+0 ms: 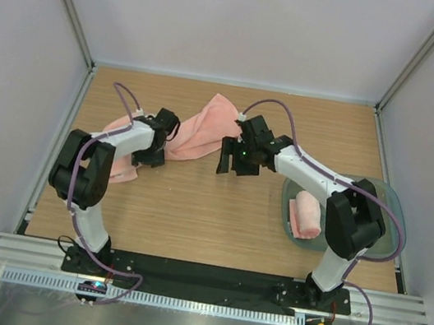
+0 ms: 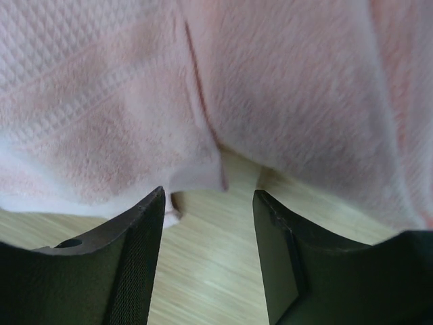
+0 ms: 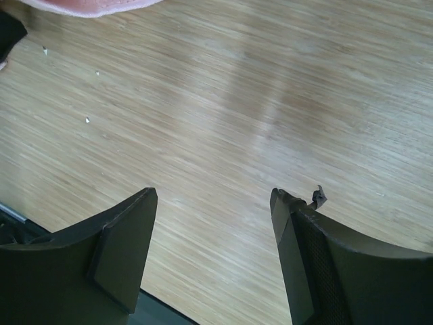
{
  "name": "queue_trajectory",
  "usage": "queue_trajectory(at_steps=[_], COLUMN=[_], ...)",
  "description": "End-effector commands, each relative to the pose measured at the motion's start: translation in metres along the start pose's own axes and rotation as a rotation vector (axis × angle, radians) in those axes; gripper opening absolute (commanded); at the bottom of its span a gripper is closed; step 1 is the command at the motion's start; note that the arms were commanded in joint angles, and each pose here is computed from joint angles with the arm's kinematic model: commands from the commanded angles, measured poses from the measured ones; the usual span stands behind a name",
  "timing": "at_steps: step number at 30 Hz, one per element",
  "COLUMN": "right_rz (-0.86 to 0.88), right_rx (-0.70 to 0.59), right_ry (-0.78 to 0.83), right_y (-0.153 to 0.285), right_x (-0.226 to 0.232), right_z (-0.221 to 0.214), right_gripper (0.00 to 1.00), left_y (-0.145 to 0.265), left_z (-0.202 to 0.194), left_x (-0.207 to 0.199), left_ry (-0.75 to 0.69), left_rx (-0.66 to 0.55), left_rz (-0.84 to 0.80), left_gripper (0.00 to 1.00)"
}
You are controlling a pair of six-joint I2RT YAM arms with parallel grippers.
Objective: Roll the towels
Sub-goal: Move the towel to the center of the board
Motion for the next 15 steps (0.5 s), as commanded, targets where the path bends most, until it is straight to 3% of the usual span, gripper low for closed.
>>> queue_trajectory(at_steps=[1,6,9,10,13,15], right_rz=[0.009,0.007,-0.009,-0.019,-0.027,-0.026], right_rx=[-0.04,-0.019,-0.018,-0.012,-0.012,-0.009], right_ry=[0.016,0.02,0.026,0.027,0.022,0.012], right_y=[0.015,0.013,0.016,0.016,0.021,0.023], right_x=[0.001,0.0,-0.003,-0.004,-0.01,-0.013], right_z=[0.003,-0.005,-0.005,-0.005,-0.002,-0.001], right_gripper=[0.75,0.75,0.75,0.75,0.75,0.75], left_y=[-0.001,-0.014,-0.015,-0.014,-0.009,-0.005], left_z=[0.029,0.037,0.042,0.043,0.043,0.04], left_x=[-0.019,-0.028,-0.028,-0.026,-0.023,-0.02], left_ry=[0.026,0.0,-0.002,0.002,0.006,-0.006], left_rx=[-0.113,-0.138,-0.155,-0.156,-0.16,-0.144], left_rz=[-0.023,0.023,0.055,0.059,0.052,0.047], left_gripper=[0.56,0.48,0.28,0.15,0.0,0.0])
Point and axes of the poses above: each gripper's point midway between its finger pads, its own y axis back along the fingers, its own x axis along the line the jaws close on, z = x × y, the point moved 6 cm from there along y, back along the fingers, and after that the axes turned 15 degrees about y, right-handed, at the moved point
